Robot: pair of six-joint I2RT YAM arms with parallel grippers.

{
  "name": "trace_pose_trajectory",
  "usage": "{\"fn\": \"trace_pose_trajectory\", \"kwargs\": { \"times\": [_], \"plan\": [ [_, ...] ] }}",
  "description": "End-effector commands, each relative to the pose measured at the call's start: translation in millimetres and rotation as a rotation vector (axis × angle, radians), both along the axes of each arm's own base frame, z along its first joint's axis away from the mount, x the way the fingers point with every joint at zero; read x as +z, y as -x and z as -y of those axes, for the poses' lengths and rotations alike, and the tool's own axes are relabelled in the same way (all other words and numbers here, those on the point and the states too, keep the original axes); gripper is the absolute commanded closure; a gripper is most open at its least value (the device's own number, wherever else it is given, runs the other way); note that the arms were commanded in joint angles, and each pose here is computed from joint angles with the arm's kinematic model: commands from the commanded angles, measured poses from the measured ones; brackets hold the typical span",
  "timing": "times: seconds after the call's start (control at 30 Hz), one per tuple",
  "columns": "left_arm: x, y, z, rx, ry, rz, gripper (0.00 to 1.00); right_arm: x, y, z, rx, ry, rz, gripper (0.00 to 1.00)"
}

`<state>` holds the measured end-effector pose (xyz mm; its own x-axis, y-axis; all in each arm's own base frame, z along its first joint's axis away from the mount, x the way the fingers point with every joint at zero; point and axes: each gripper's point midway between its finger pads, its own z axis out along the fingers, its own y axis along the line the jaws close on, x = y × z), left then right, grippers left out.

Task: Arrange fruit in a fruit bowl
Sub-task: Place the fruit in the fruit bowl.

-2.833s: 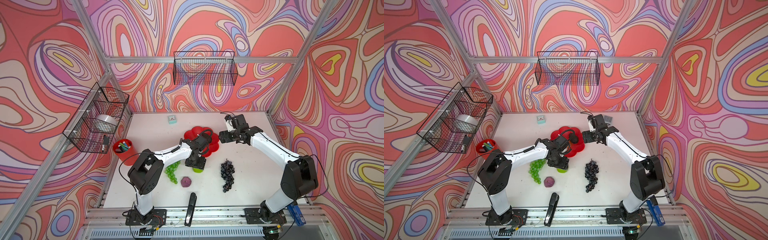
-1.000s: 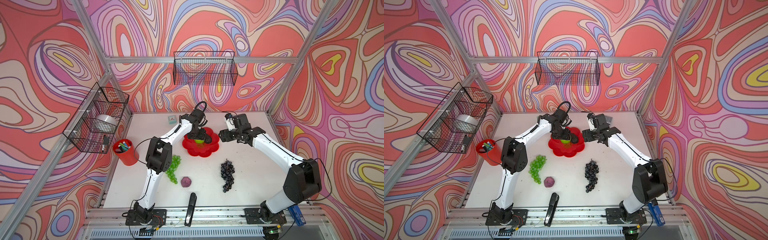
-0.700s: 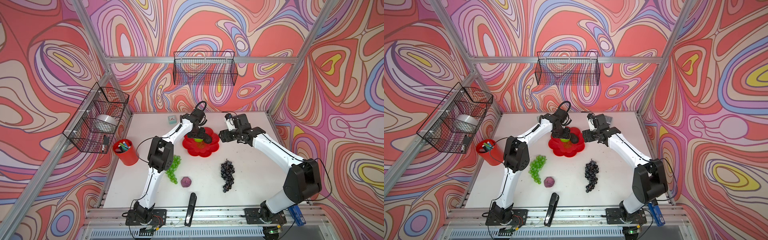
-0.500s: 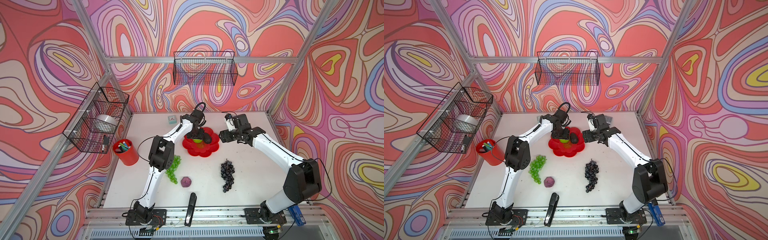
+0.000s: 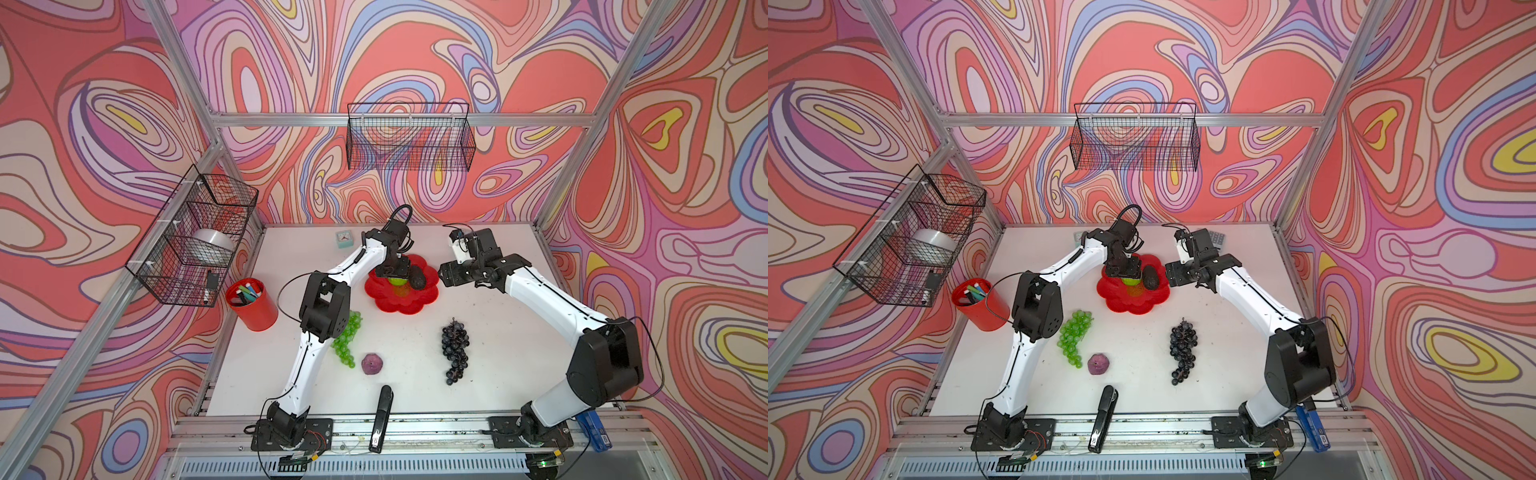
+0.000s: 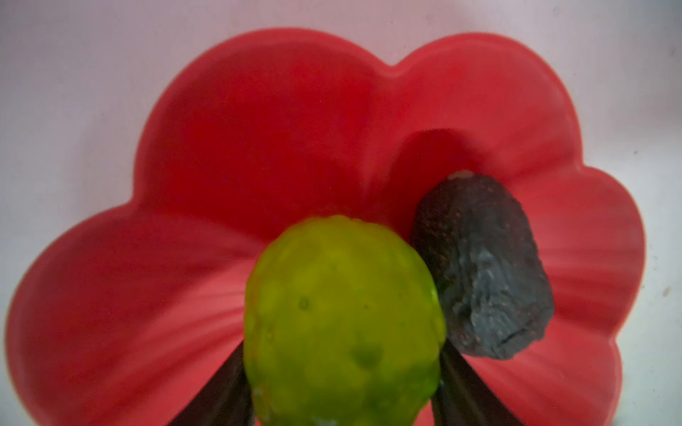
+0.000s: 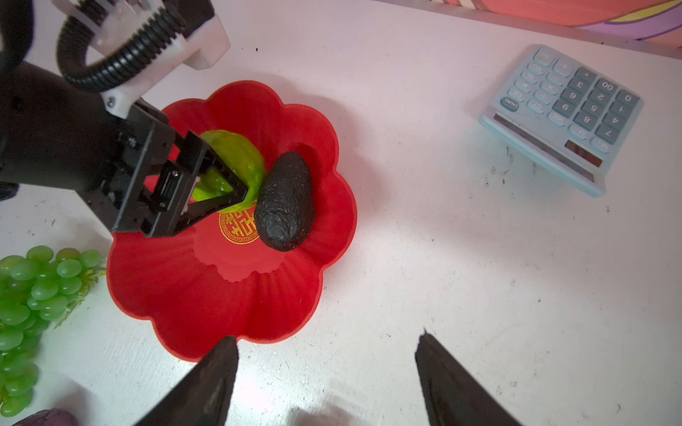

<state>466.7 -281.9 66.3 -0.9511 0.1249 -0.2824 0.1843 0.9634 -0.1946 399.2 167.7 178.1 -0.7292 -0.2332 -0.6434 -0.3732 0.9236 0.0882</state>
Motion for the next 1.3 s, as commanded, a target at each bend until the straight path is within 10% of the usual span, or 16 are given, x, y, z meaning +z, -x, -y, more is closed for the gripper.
{"fn": "trace_pose_trajectory", "kwargs": {
  "times": [0.0, 0.7, 1.27],
  "plan": [
    [-4, -2, -3, 0.027, -0.011, -0.013, 0.41, 20, 6, 4, -0.008, -0.008, 0.036, 0.19],
    [101, 24, -25, 0.006, 0.004, 0.114, 0.18, 37, 13, 4, -0.003, -0.045, 0.081, 0.16],
    [85, 218, -67, -0.054, 0.002, -0.009, 0.28, 10, -2, -47, 0.016, -0.177, 0.04, 0.27]
  ]
}}
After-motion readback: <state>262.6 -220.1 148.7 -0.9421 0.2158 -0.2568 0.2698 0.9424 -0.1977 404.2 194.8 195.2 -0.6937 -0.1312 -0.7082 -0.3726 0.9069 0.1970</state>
